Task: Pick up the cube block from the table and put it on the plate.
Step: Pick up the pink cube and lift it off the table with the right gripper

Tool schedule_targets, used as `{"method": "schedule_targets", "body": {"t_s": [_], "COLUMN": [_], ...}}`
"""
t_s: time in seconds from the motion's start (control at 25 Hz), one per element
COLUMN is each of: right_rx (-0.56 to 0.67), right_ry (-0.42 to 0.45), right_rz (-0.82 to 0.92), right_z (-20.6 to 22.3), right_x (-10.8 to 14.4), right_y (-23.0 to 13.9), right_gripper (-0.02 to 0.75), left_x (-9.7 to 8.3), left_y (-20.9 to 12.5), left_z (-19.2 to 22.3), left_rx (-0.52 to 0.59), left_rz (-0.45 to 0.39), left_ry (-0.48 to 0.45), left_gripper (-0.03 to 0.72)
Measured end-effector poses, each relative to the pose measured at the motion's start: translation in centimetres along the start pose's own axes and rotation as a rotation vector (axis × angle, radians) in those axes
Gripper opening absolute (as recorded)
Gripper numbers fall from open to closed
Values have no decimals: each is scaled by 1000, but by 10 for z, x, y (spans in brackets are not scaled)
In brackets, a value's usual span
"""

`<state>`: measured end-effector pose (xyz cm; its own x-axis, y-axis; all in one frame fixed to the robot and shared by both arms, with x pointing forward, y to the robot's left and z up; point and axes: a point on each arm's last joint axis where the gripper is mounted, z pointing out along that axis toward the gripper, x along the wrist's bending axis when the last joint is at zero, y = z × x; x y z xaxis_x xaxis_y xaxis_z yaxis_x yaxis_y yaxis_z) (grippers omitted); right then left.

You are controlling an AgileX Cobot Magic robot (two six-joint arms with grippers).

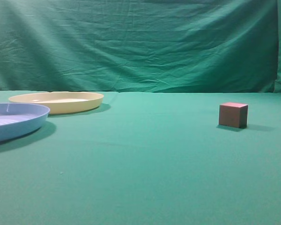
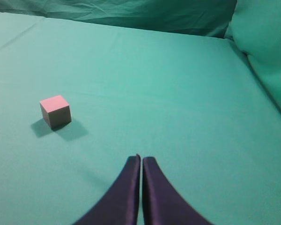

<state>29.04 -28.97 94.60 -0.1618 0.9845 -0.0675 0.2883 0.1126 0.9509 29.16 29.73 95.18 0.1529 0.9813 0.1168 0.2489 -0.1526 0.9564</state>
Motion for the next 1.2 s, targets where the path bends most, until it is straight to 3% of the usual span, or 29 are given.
{"method": "schedule_targets", "body": {"t_s": [0.72,1.0,1.2], "right_rx": [-37,-346,-294], "right_ry": [-17,-13,52], "right_rz": [-50,245,281], "right_z": [0,-6,-15], "right_x": [-1,-5,-1], "right_y": [3,31,47], "right_gripper": [0,0,0], "left_x": [0,0,0], "left_y": [0,0,0], "left_z": [0,0,0], "left_rx": [0,0,0], "left_rz": [0,0,0], "left_ry": [0,0,0], "left_gripper": [0,0,0]}}
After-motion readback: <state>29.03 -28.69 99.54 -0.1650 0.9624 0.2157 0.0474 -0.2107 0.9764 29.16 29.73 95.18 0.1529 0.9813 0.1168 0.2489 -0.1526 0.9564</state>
